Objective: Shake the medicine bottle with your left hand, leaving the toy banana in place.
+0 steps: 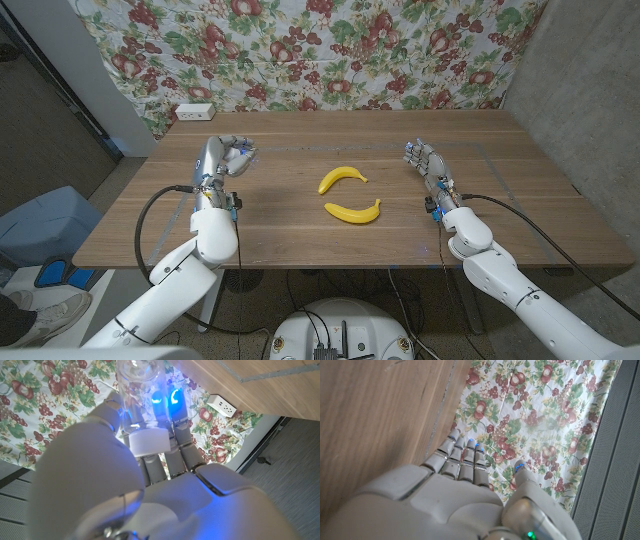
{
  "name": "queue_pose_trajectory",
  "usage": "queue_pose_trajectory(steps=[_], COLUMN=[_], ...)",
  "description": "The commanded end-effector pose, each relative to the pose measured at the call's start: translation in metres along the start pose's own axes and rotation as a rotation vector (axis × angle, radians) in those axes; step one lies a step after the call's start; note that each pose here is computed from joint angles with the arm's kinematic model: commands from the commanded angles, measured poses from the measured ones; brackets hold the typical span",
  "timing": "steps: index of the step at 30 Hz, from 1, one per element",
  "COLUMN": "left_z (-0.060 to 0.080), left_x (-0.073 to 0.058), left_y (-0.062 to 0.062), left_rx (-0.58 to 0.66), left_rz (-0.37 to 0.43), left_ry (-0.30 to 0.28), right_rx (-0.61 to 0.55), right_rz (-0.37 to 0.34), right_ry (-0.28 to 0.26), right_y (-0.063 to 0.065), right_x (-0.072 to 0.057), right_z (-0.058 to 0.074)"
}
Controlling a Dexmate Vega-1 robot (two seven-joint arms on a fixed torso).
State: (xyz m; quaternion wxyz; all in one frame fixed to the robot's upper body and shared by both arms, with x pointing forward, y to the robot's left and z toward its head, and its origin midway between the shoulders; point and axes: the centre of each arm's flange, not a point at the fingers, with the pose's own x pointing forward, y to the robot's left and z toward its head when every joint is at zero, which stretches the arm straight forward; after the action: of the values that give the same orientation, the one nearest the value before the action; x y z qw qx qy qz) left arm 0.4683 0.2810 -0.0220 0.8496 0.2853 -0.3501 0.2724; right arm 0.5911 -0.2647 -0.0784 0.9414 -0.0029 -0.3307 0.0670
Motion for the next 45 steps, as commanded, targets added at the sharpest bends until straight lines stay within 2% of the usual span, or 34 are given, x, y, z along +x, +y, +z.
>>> queue_pose_trajectory(steps=[1,7,8,12,19,29,45], left_z=[0.001,0.002,0.002,0.001,0.002,-0.005,-0.018], left_x=[0.006,0.009,0.011,0.013,0.017,0.025,0.034], left_y=[0.012,0.016,0.017,0.017,0.018,0.013,0.001], left_rx=[0.094,0.135,0.15,0.172,0.217,0.272,0.341], left_rz=[-0.072,-0.124,-0.155,-0.201,-0.256,-0.367,-0.439], left_ry=[0.054,0.077,0.102,0.121,0.155,0.219,0.293], right_rx=[0.004,-0.001,0.002,0.007,0.008,0.003,0.003], right_rz=[0.002,0.008,0.009,0.009,0.01,0.01,0.007], right_ry=[-0.011,-0.01,-0.009,-0.009,-0.011,-0.008,-0.005], right_y=[0.0,0.0,0.001,0.001,0.002,0.002,0.003], right_x=[-0.003,-0.004,-0.004,-0.004,-0.005,-0.006,-0.005], right_z=[0.002,0.002,0.001,0.0,0.0,0.0,0.0])
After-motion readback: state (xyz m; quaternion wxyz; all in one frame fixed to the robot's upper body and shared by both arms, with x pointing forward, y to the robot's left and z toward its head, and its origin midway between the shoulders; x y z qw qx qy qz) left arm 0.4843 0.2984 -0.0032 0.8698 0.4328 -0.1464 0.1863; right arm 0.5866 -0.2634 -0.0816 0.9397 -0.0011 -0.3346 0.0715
